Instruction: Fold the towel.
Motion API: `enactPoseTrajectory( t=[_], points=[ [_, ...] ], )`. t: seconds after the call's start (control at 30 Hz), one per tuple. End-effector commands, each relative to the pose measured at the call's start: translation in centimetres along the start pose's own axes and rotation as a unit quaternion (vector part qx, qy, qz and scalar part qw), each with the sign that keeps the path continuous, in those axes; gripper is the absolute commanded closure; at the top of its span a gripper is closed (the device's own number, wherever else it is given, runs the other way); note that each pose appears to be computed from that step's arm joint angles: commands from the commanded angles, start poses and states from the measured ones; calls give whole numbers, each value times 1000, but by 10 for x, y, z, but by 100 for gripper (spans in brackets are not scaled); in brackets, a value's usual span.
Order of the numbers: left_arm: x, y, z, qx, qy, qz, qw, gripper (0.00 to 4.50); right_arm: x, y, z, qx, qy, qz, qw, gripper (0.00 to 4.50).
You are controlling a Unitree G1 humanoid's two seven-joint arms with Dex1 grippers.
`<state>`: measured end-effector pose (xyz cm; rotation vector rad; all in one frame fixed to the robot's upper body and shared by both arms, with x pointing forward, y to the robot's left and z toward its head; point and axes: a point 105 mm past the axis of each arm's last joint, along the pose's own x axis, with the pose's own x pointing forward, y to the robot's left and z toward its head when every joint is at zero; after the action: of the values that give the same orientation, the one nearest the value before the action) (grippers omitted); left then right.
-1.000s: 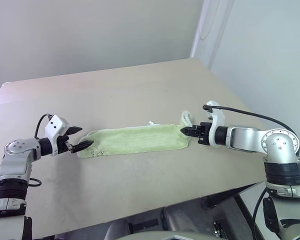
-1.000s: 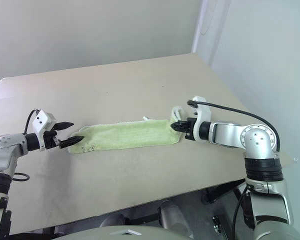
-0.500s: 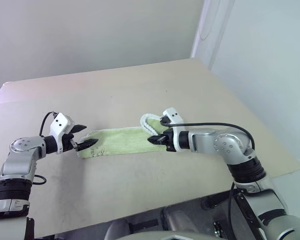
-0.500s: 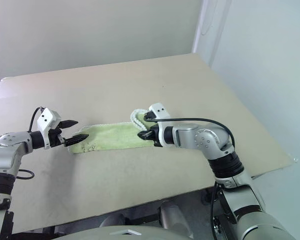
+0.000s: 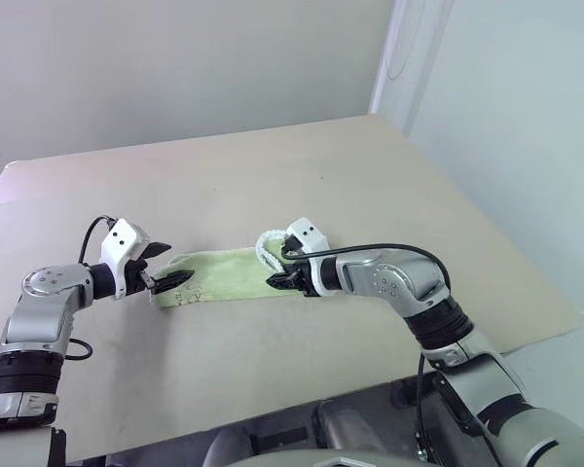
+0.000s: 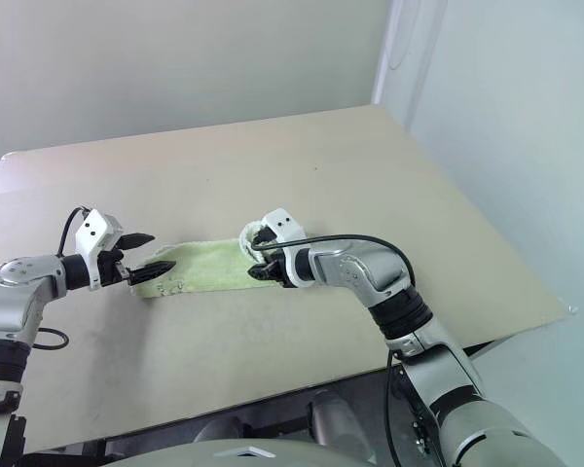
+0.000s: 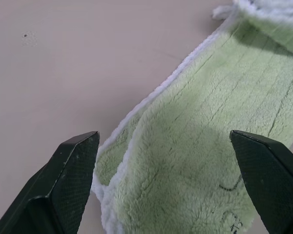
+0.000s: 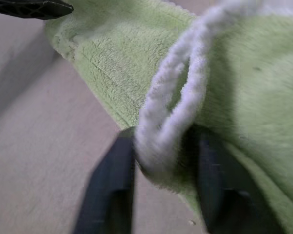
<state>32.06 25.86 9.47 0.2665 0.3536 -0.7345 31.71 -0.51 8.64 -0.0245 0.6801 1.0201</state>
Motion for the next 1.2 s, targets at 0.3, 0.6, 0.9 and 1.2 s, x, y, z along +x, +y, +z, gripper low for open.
enactPoseTrajectory(
  t=[0.3, 0.6, 0.9, 1.2],
  points=[
    [-2, 0, 17, 12, -17, -5, 1000, 0, -48, 31, 46, -38, -116, 89, 989, 4],
    [-2, 1, 21, 8, -24, 1, 1000, 0, -28, -25, 39, 1, -151, -34, 988, 4],
    [-25, 10, 18, -42, -31, 22, 998, 0, 11, -44, -21, -98, -68, -97, 988, 4],
    [-46, 27, 7, -172, -29, 71, 982, 0, -14, -31, 31, -109, -182, -70, 975, 4]
  ],
)
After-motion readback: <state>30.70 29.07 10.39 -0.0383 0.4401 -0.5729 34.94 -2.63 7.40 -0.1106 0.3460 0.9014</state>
